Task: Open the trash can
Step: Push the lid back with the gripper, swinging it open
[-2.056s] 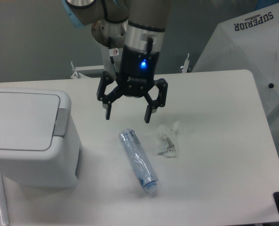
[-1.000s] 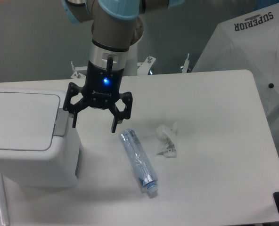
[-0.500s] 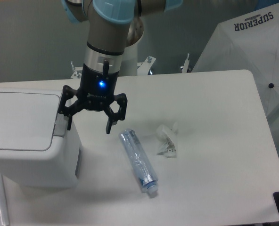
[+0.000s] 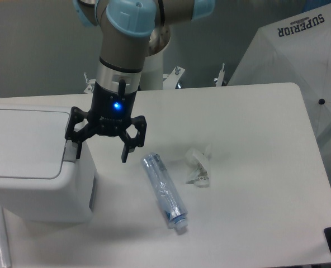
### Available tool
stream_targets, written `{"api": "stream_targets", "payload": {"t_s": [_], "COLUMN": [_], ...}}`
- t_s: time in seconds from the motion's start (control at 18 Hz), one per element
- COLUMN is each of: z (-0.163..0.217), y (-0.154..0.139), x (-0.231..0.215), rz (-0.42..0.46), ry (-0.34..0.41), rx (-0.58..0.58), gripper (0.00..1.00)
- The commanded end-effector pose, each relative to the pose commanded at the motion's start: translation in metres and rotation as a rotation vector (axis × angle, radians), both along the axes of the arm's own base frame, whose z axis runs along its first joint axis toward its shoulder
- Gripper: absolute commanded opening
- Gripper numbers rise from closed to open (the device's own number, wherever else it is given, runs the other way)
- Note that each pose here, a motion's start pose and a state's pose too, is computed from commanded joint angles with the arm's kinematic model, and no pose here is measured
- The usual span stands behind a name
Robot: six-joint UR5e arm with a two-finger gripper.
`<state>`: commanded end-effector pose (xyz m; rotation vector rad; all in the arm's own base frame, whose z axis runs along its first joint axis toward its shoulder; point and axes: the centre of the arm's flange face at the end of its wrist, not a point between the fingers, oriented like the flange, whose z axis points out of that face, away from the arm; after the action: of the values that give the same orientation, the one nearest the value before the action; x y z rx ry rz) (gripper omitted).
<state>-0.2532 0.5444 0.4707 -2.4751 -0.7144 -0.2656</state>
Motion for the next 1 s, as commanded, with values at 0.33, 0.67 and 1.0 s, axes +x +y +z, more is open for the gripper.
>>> {"api": "stream_targets", "payload": {"t_s": [0.33,0.67,1.0], "z": [-0.007,-0.005,0.032], "y": [0.004,0.004,0.003], "x": [0.009,0.009,-0.003], "rz": [-0.016,-0.016,-0.012], "ry": [-0.007,-0.004,0.057], "rx": [-0.01,-0.007,0.045], "gripper": [1.0,1.0,1.0]}}
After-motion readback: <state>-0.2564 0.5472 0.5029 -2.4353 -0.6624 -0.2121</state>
